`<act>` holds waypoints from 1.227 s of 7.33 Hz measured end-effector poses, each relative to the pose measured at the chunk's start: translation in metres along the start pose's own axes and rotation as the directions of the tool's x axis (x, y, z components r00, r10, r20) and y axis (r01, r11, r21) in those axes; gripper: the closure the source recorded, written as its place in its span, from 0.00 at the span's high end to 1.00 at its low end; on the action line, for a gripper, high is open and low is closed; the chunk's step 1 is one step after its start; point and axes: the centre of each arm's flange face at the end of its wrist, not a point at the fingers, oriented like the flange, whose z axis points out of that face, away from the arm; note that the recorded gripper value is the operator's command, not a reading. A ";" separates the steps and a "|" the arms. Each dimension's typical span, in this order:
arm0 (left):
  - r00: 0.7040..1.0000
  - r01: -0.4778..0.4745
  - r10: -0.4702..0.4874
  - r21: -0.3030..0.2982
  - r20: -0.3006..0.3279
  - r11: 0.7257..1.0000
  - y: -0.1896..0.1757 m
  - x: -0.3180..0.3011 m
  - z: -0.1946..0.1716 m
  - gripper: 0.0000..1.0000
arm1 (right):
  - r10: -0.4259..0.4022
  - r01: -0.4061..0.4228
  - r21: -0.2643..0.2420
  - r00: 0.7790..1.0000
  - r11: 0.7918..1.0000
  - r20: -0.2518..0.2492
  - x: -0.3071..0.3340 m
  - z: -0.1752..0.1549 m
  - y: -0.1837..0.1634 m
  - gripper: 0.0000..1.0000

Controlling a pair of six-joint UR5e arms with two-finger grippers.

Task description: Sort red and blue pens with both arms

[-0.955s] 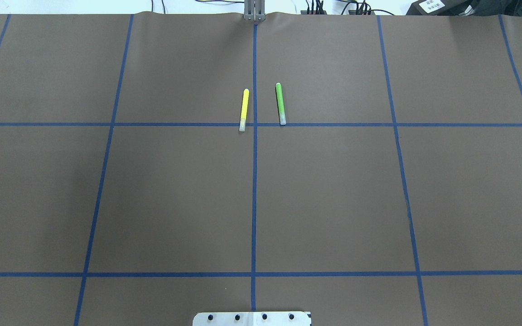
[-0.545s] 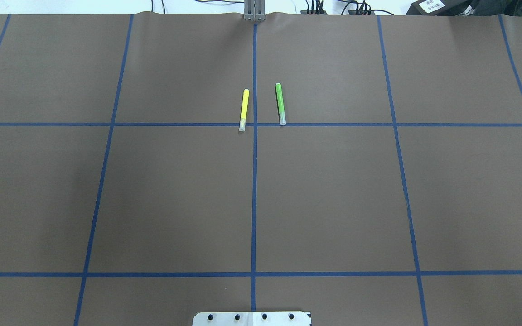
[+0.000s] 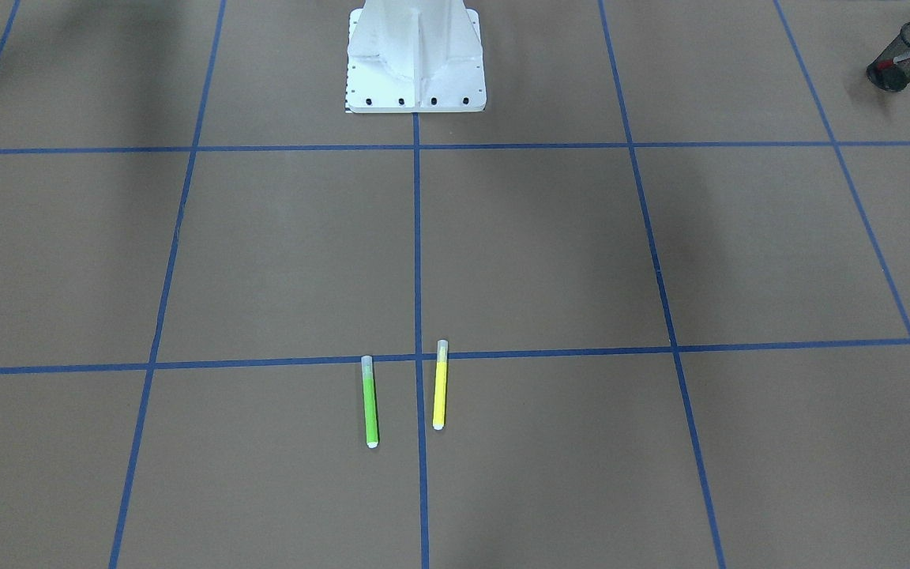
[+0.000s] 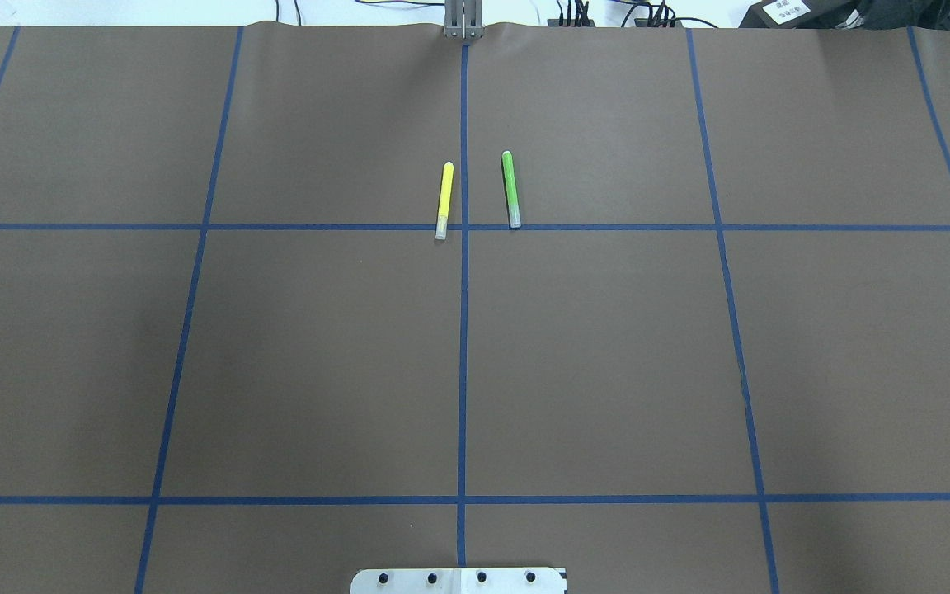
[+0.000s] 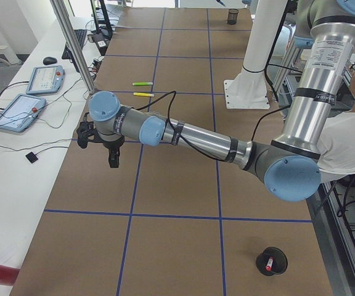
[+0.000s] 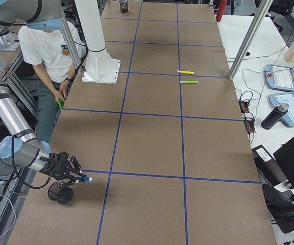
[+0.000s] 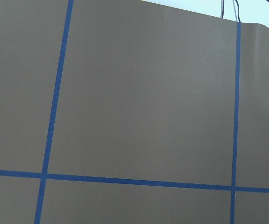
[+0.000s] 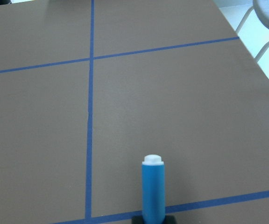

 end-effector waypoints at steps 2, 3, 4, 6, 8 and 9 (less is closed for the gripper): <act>1.000 -0.001 0.001 0.001 0.000 1.000 0.000 0.000 -0.001 1.00 | -0.005 0.010 0.069 0.997 0.998 -0.071 -0.002 -0.014 0.031 0.00; 1.000 -0.001 0.001 0.002 0.000 1.000 0.001 0.000 -0.001 1.00 | 0.006 0.005 0.105 0.995 0.994 -0.103 -0.003 -0.015 0.042 0.00; 1.000 -0.002 0.002 0.003 0.000 1.000 0.001 0.000 -0.001 1.00 | 0.012 0.008 0.143 0.990 0.990 -0.140 -0.002 -0.014 0.052 0.00; 1.000 -0.002 0.002 0.004 0.000 1.000 0.000 0.001 -0.002 1.00 | 0.018 0.024 0.202 0.979 0.979 -0.202 -0.001 -0.011 0.065 0.00; 1.000 -0.003 0.004 0.006 0.000 1.000 0.002 0.003 -0.003 1.00 | 0.031 0.022 0.233 0.974 0.972 -0.223 -0.001 -0.010 0.066 0.00; 1.000 -0.004 0.004 0.008 -0.001 1.000 0.003 0.004 -0.004 1.00 | 0.042 0.014 0.240 0.974 0.971 -0.225 -0.001 -0.010 0.068 0.00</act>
